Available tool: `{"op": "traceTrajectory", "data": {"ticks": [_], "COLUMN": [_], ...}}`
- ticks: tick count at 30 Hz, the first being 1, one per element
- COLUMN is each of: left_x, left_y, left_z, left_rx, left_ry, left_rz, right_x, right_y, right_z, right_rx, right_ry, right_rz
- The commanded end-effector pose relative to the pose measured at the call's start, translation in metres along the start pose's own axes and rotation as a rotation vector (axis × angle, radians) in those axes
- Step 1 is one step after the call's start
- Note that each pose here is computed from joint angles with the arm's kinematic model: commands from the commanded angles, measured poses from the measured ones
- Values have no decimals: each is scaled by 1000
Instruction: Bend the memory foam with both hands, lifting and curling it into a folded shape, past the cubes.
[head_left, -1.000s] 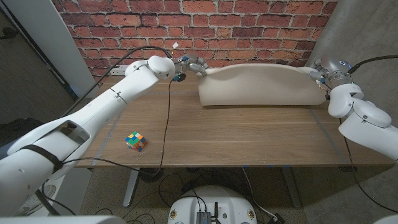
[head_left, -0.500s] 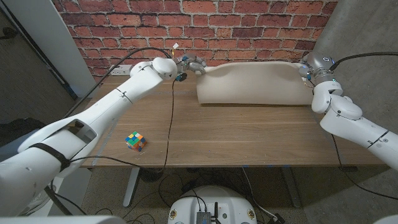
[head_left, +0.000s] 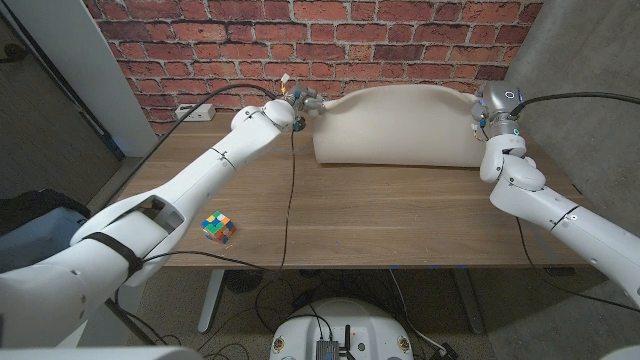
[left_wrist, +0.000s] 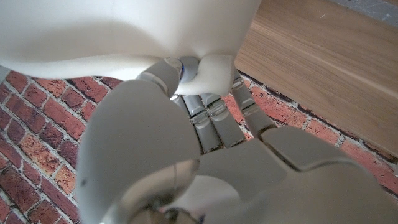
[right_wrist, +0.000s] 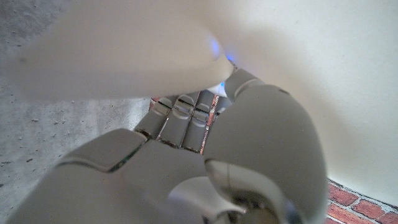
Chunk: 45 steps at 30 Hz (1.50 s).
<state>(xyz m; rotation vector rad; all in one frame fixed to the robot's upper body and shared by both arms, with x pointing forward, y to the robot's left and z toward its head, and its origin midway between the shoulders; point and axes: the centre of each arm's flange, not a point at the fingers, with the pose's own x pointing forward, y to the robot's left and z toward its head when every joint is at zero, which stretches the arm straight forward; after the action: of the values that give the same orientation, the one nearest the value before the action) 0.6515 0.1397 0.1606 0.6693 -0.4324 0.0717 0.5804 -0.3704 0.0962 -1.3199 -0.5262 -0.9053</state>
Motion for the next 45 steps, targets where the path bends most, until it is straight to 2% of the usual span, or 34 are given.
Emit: {"op": "traceTrajectory", "data": {"ticks": [1, 9, 16, 25, 30, 34, 37, 42, 45], "left_x": [12, 22, 29, 31, 29, 27, 25, 22, 20], "left_y": [-32, -51, -65, -78, -80, -80, -79, -79, -80], "left_z": [7, 16, 19, 20, 18, 17, 18, 18, 17], "left_rx": [-9, -8, -4, -3, -10, -25, -27, -20, -11], "left_ry": [43, 60, 104, 145, 172, 192, 198, 215, 236], "left_rz": [102, 147, 196, 216, 224, 231, 246, 268, 278], "right_x": [3, 2, 0, -8, -16, -24, -32, -43, -49], "right_y": [16, 25, 31, 31, 28, 27, 28, 24, 21], "right_z": [10, 14, 17, 19, 18, 18, 17, 15, 12], "right_rx": [-19, -20, -20, -43, -33, -8, 21, 33, 36], "right_ry": [-15, -32, -40, 19, 72, 118, 138, 137, 154], "right_rz": [-51, -38, -32, -24, -76, -169, -264, -373, -439]}}
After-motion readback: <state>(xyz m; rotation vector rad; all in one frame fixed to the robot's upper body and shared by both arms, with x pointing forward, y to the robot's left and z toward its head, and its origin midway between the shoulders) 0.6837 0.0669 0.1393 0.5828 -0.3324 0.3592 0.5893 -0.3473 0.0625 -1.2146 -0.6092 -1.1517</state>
